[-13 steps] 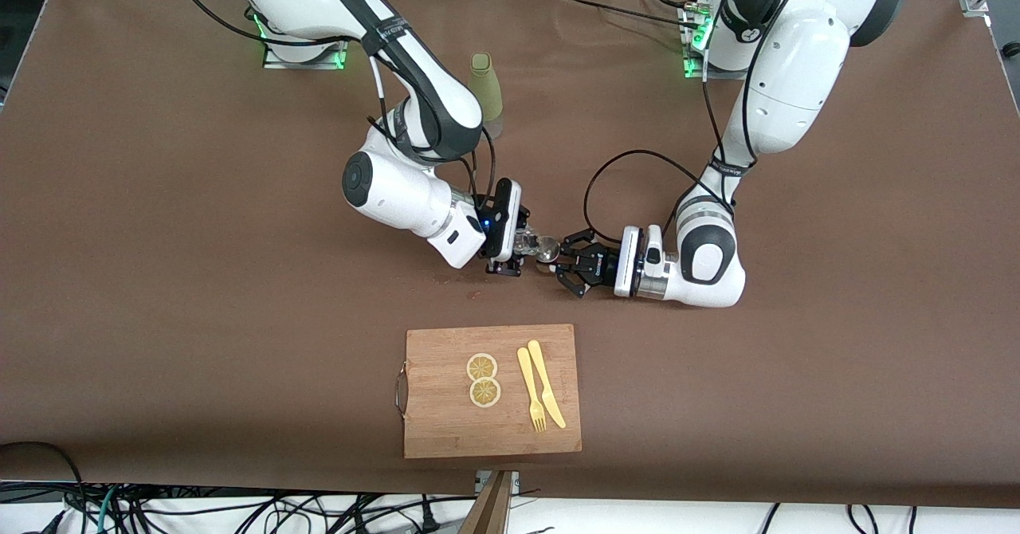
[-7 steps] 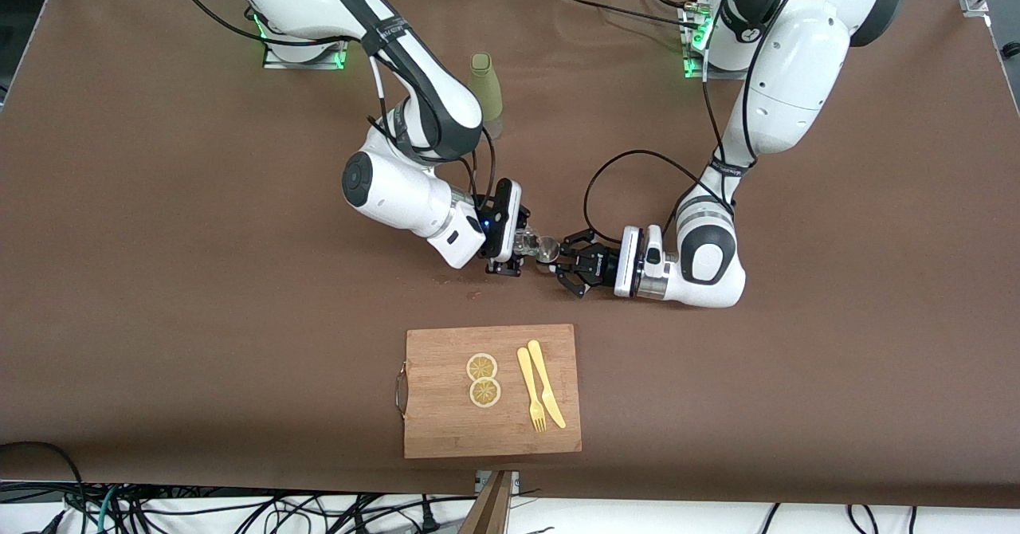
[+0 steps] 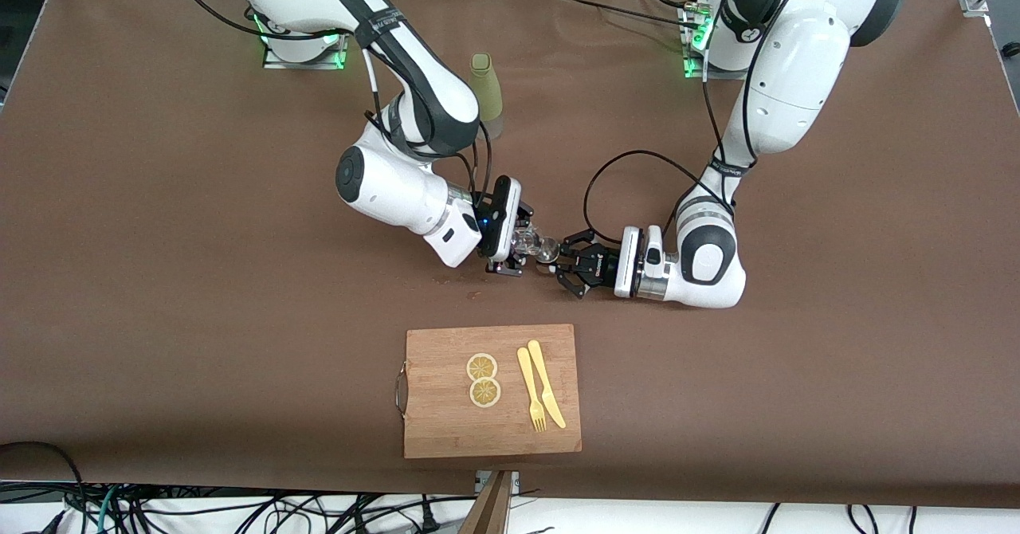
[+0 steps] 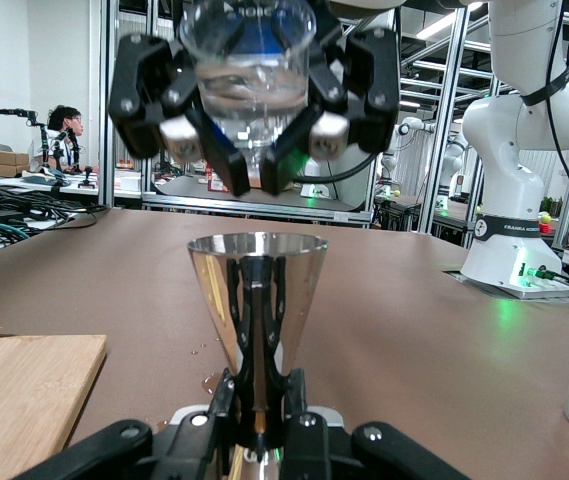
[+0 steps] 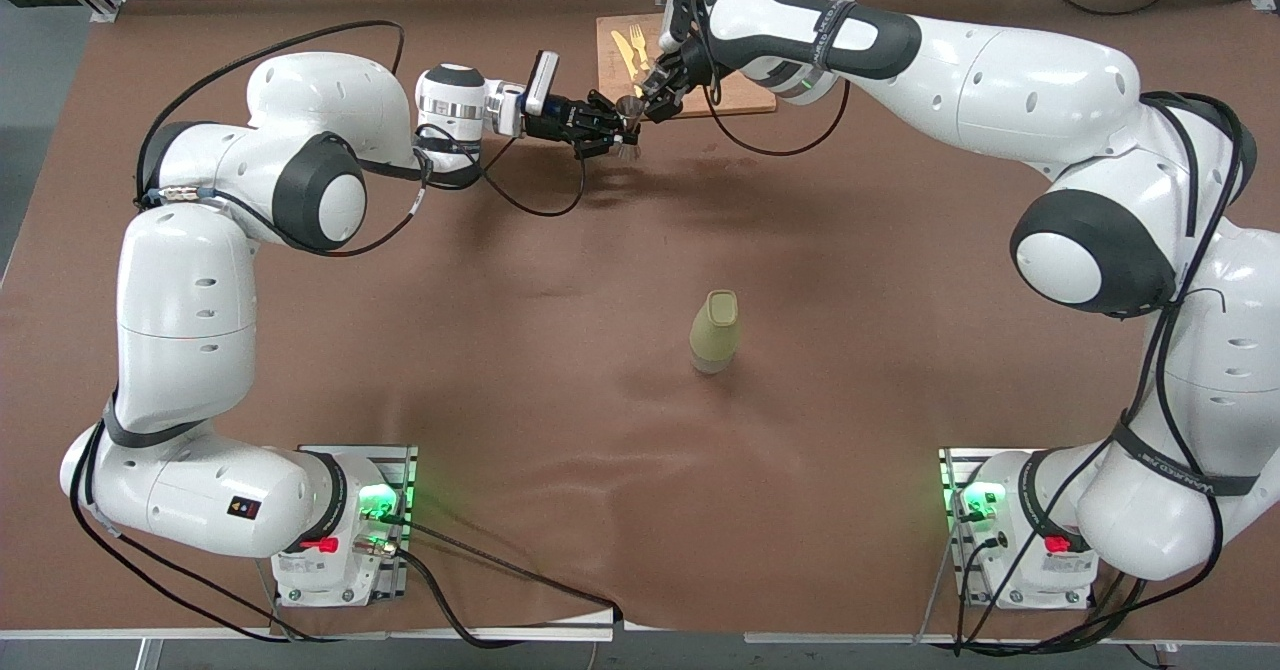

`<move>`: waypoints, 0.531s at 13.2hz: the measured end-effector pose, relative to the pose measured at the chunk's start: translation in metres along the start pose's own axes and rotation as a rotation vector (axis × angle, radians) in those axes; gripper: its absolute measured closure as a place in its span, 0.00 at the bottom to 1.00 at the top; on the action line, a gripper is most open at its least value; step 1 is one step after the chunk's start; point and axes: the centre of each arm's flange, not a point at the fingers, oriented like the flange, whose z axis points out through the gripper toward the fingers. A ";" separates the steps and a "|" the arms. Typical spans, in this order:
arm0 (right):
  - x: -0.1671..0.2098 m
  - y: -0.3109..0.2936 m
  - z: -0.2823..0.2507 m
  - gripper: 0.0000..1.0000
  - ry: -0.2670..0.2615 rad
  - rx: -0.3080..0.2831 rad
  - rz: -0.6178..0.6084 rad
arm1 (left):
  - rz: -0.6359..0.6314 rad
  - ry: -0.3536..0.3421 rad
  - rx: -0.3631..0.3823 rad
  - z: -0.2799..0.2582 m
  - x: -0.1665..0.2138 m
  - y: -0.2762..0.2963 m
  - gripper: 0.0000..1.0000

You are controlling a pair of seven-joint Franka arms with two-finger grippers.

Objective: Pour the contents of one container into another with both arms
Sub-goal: 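Tilt the glass with the right gripper, pouring into the held steel jigger, then return the glass with the right gripper while the left gripper returns the jigger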

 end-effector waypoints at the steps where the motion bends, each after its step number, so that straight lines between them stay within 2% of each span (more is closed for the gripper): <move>1: 0.003 -0.001 -0.003 0.85 0.014 0.002 0.010 | 0.000 0.000 0.000 0.000 0.000 0.000 0.79; 7: 0.009 0.002 -0.023 0.85 0.060 0.062 0.063 | 0.008 -0.009 0.015 -0.011 0.001 -0.005 0.79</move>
